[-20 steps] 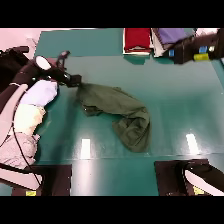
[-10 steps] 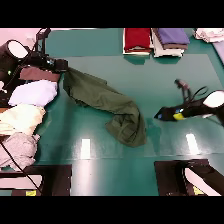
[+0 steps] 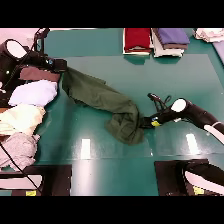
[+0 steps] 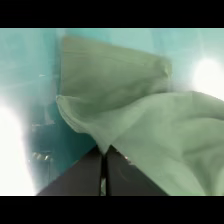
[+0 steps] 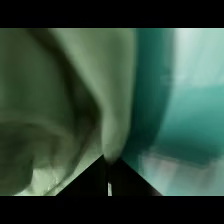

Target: Fold the shirts.

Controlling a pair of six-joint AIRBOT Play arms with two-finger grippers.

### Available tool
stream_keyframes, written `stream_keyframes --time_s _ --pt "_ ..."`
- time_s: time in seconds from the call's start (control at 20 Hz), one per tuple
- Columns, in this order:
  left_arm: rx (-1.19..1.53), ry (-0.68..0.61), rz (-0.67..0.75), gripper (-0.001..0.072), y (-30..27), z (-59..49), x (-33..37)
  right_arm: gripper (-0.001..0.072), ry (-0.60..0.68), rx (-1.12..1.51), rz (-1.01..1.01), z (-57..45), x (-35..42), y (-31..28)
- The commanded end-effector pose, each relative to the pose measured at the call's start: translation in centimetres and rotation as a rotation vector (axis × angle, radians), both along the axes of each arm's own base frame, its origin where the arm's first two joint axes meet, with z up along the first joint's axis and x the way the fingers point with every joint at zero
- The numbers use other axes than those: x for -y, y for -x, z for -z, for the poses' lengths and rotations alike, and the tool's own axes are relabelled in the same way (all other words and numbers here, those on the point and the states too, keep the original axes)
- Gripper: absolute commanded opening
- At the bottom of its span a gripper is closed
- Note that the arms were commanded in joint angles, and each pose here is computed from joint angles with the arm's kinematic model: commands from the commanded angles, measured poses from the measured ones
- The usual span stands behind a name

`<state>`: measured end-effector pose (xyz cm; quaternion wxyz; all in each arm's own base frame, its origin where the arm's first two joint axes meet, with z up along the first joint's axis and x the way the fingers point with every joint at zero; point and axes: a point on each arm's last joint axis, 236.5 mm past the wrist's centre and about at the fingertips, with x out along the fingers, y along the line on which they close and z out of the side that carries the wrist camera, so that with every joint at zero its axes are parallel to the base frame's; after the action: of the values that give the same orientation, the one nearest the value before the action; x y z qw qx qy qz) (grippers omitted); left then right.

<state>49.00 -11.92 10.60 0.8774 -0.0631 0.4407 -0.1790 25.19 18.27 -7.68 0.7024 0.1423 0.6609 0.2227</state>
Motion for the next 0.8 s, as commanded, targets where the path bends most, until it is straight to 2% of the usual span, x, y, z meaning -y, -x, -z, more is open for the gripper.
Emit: stream_keyframes --time_s 0.0,0.1,0.25,0.45,0.6,0.75 --pt "0.082 -0.042 -0.051 0.0021 0.3 -3.8 -1.6 0.0015 0.072 0.162 -0.079 -3.8 0.9 -3.6" --pt "0.259 -0.086 -0.073 0.0021 1.2 -11.0 -3.1 0.0015 0.126 0.356 -0.043 -11.4 4.2 -7.1" --pt "0.570 -0.070 -0.100 0.0021 6.6 -24.8 -4.0 0.0015 0.158 0.703 0.117 -25.8 9.8 -9.4" --pt "0.923 0.001 -0.112 0.0020 18.8 -38.8 -4.7 0.0015 0.211 1.062 0.268 -41.5 14.3 -5.1" --pt "1.087 0.075 -0.092 0.0020 26.9 -43.6 -4.4 0.0015 0.242 1.203 0.302 -47.1 14.8 -0.7" --pt "1.237 0.109 -0.112 0.0019 32.0 -46.9 -5.1 0.0015 0.273 1.248 0.311 -49.6 15.0 1.8"
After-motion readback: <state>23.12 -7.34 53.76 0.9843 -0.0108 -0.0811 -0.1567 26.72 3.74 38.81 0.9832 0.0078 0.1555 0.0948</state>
